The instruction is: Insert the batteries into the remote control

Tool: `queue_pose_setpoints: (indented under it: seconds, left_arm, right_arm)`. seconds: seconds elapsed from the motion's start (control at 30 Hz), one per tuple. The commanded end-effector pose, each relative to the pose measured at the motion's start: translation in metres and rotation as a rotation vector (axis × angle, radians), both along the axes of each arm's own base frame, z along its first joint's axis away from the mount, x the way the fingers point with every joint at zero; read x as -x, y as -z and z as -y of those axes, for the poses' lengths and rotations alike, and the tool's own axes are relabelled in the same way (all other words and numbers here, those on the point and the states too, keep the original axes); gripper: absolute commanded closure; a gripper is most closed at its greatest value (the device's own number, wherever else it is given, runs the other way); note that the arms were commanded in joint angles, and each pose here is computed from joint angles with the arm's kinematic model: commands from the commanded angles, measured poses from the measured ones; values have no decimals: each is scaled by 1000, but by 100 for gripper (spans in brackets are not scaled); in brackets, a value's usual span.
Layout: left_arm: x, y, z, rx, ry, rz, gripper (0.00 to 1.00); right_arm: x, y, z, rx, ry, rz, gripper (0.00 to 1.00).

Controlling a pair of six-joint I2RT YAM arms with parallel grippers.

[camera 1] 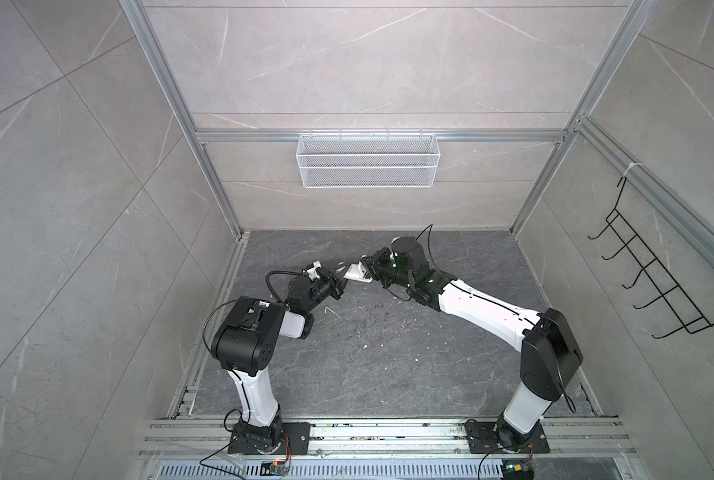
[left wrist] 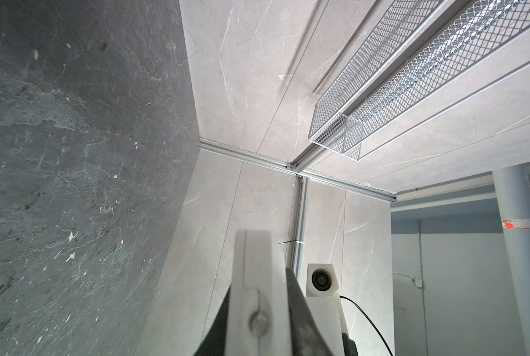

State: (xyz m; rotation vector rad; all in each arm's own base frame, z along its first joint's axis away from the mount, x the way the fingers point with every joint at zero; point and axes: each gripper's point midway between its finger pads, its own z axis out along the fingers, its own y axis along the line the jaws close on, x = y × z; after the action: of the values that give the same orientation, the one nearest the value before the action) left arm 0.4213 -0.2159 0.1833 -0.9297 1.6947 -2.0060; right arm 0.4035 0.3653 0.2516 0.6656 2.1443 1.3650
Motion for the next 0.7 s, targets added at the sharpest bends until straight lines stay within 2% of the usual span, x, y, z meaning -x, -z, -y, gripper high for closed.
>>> queue_pose_setpoints:
  seconds: [0.0, 0.67]
  left_arm:
    - [7, -37, -2, 40, 14, 108, 100]
    - [5, -50, -11, 59, 6, 123, 100]
  right_arm:
    - [-1, 7, -6, -3, -15, 7, 100]
    - [0, 31, -12, -20, -40, -22, 100]
